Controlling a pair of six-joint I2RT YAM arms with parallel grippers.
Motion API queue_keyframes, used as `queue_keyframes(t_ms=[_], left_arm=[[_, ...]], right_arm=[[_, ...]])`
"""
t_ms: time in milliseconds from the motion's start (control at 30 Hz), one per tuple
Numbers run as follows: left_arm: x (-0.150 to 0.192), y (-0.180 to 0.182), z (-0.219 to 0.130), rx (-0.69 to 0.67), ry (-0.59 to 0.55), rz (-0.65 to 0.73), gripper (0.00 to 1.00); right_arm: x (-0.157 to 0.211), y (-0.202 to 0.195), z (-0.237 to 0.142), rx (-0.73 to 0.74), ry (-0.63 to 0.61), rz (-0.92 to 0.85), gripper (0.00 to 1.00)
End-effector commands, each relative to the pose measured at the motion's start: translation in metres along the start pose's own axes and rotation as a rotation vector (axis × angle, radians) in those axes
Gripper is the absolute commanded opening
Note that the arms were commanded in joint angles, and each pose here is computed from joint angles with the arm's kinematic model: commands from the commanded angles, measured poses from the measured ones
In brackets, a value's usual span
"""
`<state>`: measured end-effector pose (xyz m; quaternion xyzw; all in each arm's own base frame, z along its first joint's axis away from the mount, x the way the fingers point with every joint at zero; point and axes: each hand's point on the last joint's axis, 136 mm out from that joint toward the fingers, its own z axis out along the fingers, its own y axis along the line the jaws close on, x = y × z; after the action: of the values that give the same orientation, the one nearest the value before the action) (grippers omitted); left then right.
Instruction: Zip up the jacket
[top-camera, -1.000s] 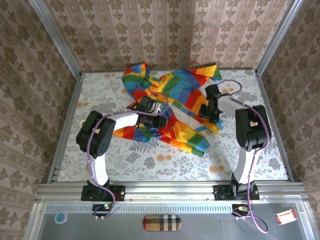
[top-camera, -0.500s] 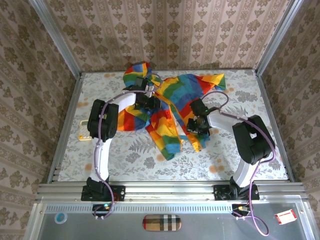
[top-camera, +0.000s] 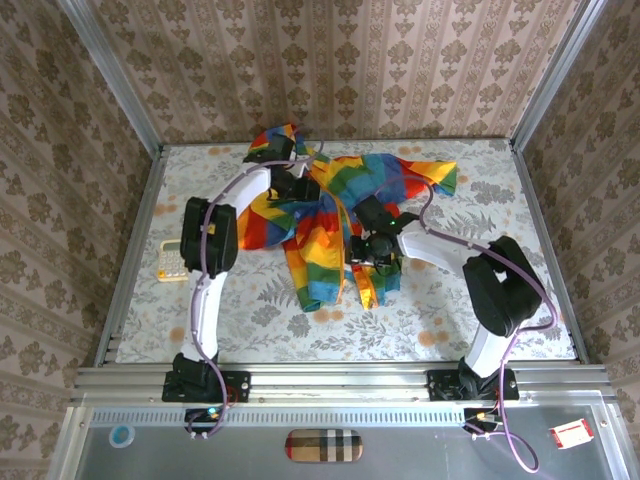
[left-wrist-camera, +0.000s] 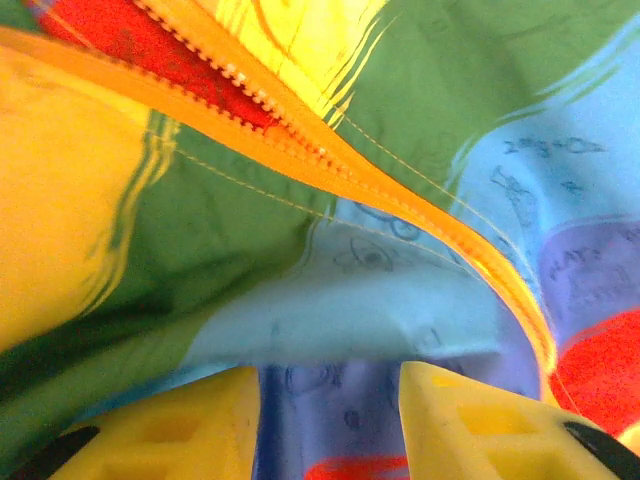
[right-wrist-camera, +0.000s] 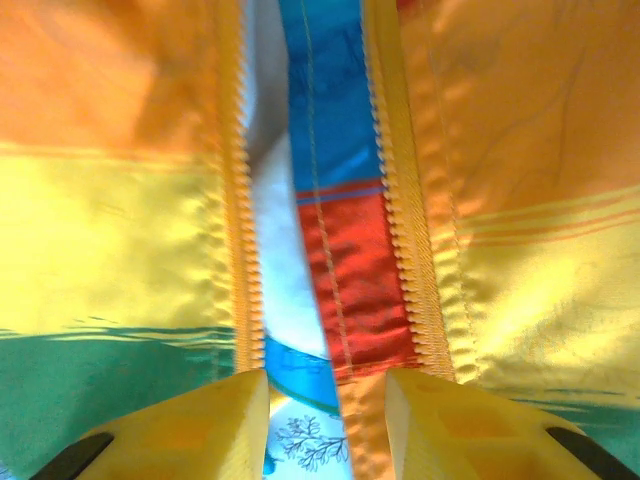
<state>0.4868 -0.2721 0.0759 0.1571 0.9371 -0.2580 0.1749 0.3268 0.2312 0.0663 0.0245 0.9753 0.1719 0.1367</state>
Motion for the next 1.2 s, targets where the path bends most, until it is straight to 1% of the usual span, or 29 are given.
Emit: queue_keyframes(t_ms=[0, 67, 133, 167, 300, 333, 433, 500, 533, 600, 633, 700, 833, 967, 1033, 1167], left_arm=[[-0.004, -0.019, -0.058, -0.014, -0.080, 0.061, 0.42], [0.013, -0.026, -0.063, -0.004, -0.087, 0.051, 0.42], [0.041, -0.037, -0.058, 0.022, -0.075, 0.032, 0.41], [0.051, -0.043, -0.055, 0.035, -0.074, 0.021, 0.41], [0.099, -0.065, -0.027, 0.082, -0.039, -0.013, 0.41], [0.105, -0.065, -0.021, 0.083, -0.028, -0.023, 0.41], [0.122, -0.050, -0.004, 0.083, 0.017, -0.102, 0.41], [0.122, -0.041, 0.000, 0.106, 0.009, -0.148, 0.41], [0.122, -0.036, 0.000, 0.106, 0.004, -0.160, 0.41], [0.122, -0.030, 0.003, 0.105, 0.015, -0.168, 0.41], [0.119, -0.017, 0.001, 0.095, 0.014, -0.189, 0.41], [0.115, -0.005, 0.001, 0.091, 0.029, -0.206, 0.41], [0.101, 0.018, 0.001, 0.090, 0.016, -0.236, 0.41], [0.084, 0.033, 0.004, 0.085, 0.026, -0.231, 0.40], [0.075, 0.037, 0.005, 0.083, 0.022, -0.226, 0.40], [0.062, 0.039, -0.001, 0.079, 0.007, -0.217, 0.40]], right_arm=[[-0.023, -0.004, -0.026, 0.012, -0.064, -0.021, 0.33], [-0.035, -0.010, -0.027, 0.013, -0.075, -0.016, 0.33], [-0.050, -0.016, -0.025, 0.011, -0.082, -0.004, 0.33], [-0.051, -0.021, -0.023, 0.021, -0.062, 0.004, 0.33], [-0.087, -0.027, -0.006, 0.024, -0.065, 0.005, 0.32], [-0.098, -0.027, -0.001, 0.026, -0.068, 0.001, 0.31], [-0.126, -0.034, 0.022, 0.071, -0.058, -0.035, 0.20], [-0.139, -0.043, 0.038, 0.099, -0.032, -0.022, 0.12], [-0.143, -0.048, 0.044, 0.103, -0.020, -0.008, 0.11], [-0.148, -0.059, 0.056, 0.110, -0.004, 0.030, 0.08], [-0.148, -0.065, 0.060, 0.115, 0.004, 0.049, 0.07], [-0.146, -0.081, 0.065, 0.130, 0.023, 0.092, 0.07], [-0.129, -0.111, 0.065, 0.179, 0.056, 0.162, 0.06], [-0.114, -0.132, 0.057, 0.190, 0.035, 0.244, 0.06], [-0.109, -0.134, 0.054, 0.166, 0.029, 0.279, 0.06], [-0.103, -0.135, 0.047, 0.163, 0.002, 0.335, 0.06]])
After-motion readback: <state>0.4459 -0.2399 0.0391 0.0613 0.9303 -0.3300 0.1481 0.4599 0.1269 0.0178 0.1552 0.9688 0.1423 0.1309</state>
